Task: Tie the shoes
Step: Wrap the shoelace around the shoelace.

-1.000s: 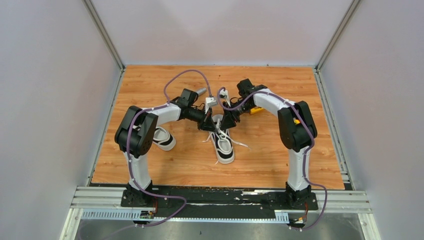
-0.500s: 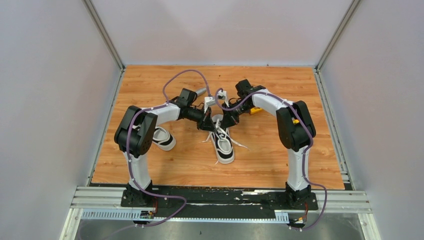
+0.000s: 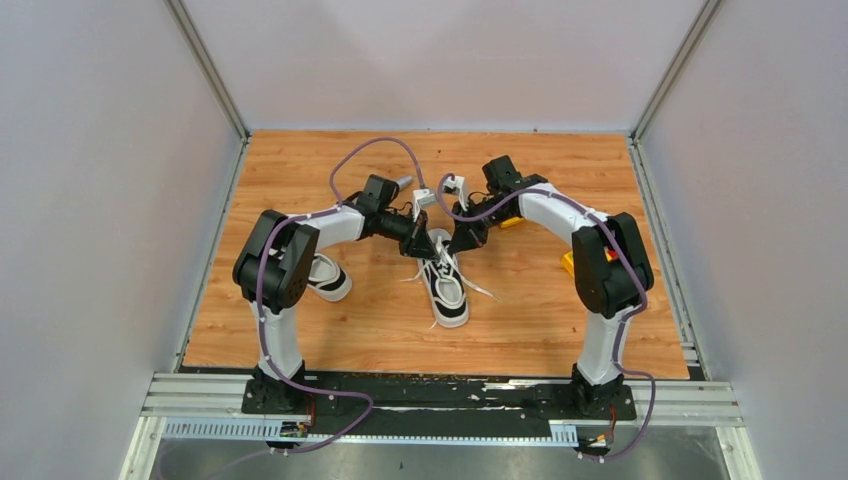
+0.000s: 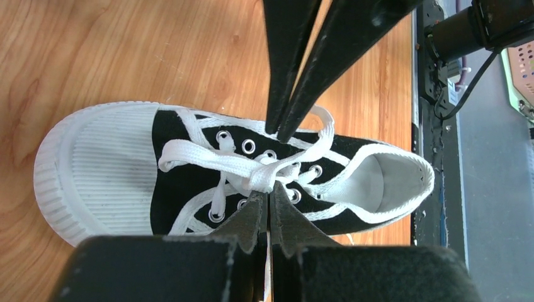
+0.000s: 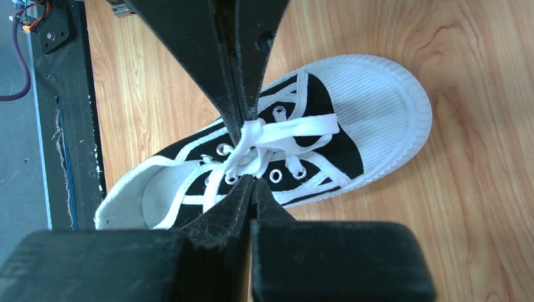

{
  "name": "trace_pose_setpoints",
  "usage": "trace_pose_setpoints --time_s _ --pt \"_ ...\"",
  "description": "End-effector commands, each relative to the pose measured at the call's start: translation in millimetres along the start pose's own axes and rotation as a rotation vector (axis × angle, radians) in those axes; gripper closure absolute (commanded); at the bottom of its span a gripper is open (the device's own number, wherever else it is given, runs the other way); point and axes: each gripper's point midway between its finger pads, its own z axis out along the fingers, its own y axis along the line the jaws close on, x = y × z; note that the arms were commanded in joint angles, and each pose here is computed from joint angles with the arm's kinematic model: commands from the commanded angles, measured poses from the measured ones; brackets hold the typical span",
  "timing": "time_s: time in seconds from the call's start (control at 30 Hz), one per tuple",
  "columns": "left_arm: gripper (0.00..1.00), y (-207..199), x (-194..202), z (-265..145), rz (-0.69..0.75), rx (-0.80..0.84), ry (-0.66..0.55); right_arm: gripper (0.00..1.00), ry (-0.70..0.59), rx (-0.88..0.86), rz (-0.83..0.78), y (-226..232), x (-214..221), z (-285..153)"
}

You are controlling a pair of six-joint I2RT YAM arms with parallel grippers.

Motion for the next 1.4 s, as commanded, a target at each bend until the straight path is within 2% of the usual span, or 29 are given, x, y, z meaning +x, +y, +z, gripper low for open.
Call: trace_pose_setpoints --time_s 0.0,0.17,0.3,0.5,0.97,1.13,1.37 --pt "1.00 3.4 -14.3 6.9 0.017 -0.006 -0.012 1.00 -0.059 0.043 -0.039 4.9 -20.1 -13.4" --pt "1.00 2.6 -11.6 8.0 0.034 -0.009 -0.001 0.99 -0.057 0.011 -0.014 7.2 -12.9 -8.9" --pt "1.00 -6.2 -13.1 4.4 0.058 0.010 -0.004 0.87 -0.066 -0.059 -0.004 12.4 -12.6 -2.5" --pt "1.00 -14.0 -13.4 0.1 0.067 0.016 0.001 0.79 -0.060 -0.091 -0.010 9.0 -14.2 7.3" --pt "1.00 -26.9 -17.8 -3.8 0.085 0.052 -0.021 0.75 -0.036 -0.109 -0.031 5.7 -14.5 24.3" --pt "1.00 -27.7 -24.4 -5.5 0.020 0.067 -0.078 0.76 -0.032 -0.094 -0.037 5.1 -12.5 27.9" --pt "1.00 -27.6 -16.5 -6.1 0.004 0.054 -0.084 0.80 -0.044 -0.088 -0.047 7.6 -5.3 30.0"
